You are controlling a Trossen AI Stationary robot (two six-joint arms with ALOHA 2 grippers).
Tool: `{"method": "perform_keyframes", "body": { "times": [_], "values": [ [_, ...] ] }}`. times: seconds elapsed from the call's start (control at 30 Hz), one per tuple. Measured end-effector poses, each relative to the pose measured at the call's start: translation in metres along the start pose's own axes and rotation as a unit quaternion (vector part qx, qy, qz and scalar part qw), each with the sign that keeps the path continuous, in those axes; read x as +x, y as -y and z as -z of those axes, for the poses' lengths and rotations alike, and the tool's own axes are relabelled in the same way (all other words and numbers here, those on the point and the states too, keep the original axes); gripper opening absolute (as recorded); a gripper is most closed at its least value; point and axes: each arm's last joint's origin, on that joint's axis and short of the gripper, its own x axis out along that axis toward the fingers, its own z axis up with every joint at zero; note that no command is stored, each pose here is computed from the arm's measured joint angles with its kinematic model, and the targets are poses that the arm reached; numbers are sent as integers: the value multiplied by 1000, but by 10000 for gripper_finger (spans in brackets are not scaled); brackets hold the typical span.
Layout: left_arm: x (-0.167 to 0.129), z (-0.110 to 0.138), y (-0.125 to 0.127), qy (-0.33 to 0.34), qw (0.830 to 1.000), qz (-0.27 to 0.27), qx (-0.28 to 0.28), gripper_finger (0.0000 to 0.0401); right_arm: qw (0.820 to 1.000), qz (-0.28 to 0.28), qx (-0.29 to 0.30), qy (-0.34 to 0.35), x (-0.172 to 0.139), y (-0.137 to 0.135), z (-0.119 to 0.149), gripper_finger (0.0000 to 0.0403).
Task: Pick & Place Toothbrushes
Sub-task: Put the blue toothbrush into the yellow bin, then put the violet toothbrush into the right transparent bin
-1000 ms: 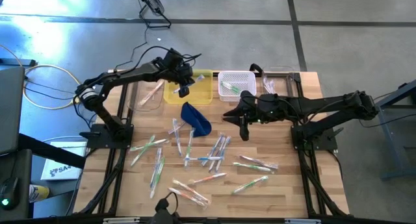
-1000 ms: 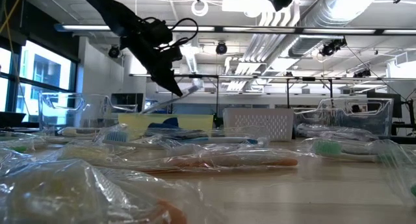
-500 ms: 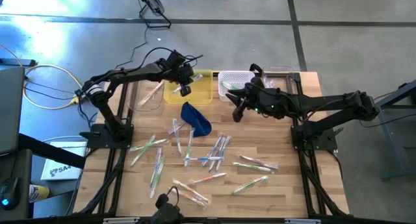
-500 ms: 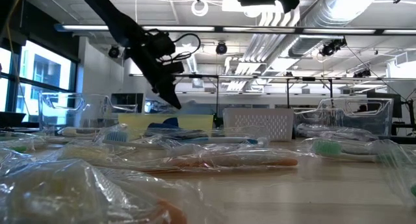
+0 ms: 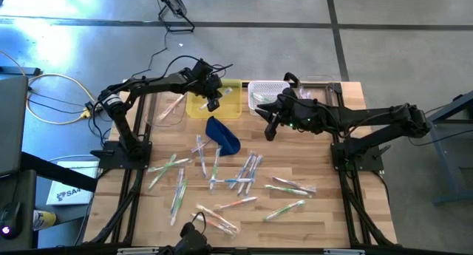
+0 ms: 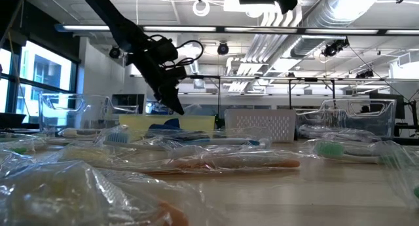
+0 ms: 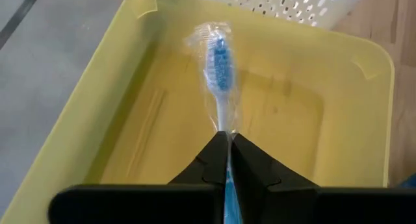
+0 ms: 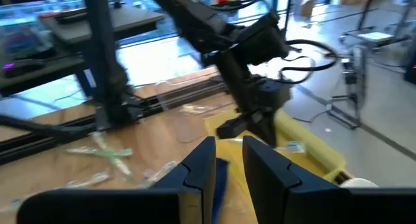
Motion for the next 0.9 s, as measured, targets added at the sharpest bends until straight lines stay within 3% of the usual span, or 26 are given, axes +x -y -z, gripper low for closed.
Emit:
{"method": "perform_keyframes", "body": {
  "times": [0.17, 0.4, 0.5, 0.6, 0.73, 0.9],
  "values": [
    [0, 0, 0, 0, 1000, 0, -3, 72, 999, -49, 0, -11, 0, -3, 1, 70],
    [-4, -6, -1, 22, 999, -13, -29, 139, 997, -71, 12, -17, 0, -5, 1, 70],
    [-12, -10, -1, 36, 997, -16, -71, 147, 997, -79, 11, -17, -2, -8, 2, 70],
    [-21, -15, 0, 54, 995, -8, -77, 149, 996, -89, 10, -16, -4, -13, 2, 70],
    [-38, -27, 10, 91, 994, 21, -55, 149, 995, -103, 6, -18, -7, -20, 4, 70],
    [-66, -50, 47, 141, 990, 19, 1, 149, 993, -115, 2, -18, -11, -29, 6, 70]
  ]
}}
